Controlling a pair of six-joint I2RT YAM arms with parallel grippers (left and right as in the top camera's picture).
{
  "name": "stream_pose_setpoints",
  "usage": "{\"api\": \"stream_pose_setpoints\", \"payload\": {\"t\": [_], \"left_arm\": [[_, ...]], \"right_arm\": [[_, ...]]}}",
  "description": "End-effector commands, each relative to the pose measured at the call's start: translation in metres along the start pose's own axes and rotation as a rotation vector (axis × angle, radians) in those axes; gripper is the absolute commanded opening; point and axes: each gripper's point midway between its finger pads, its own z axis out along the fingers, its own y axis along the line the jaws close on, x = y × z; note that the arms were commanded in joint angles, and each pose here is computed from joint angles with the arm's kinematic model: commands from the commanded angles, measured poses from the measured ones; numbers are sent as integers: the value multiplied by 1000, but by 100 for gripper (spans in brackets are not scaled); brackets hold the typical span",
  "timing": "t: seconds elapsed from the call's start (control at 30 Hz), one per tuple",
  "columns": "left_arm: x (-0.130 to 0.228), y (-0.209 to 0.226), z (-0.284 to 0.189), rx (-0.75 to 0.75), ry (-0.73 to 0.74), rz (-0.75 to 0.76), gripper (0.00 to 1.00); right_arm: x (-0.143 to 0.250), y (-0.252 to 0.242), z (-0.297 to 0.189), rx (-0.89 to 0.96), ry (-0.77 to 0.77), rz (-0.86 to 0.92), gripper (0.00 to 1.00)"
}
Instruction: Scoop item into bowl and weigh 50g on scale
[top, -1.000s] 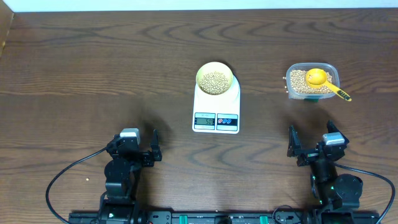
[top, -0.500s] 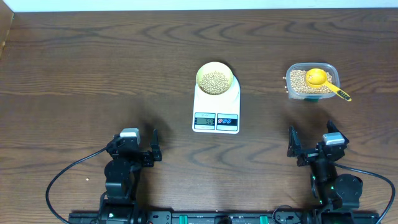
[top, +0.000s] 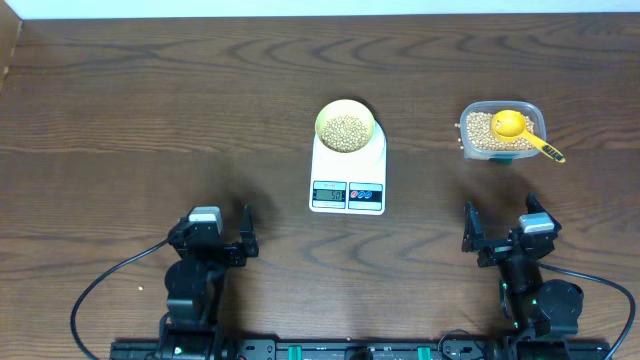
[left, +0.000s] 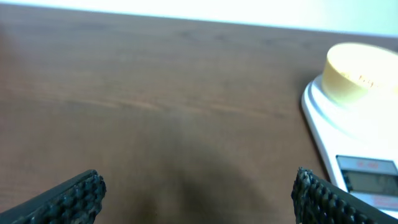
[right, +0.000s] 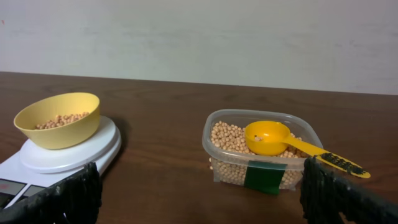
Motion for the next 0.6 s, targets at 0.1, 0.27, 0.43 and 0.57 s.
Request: {"api": "stream_pose_setpoints", "payload": {"t": [0.1,0.27,0.43,0.57], "left_arm": [[-20,6,-10,-27,-118,-15,98],[-29,11,-14,-50,-162,-22,98],[-28,12,-14,-51,-157,-22,98],[-28,12,-13,-51,-154,-22,98]], "right_arm": [[0,2,0,-5,-2,12,99],[0,2,0,-5,-2,12,99],[0,2,0,-5,-2,12,99],[0,2,0,-5,-2,12,99]]}}
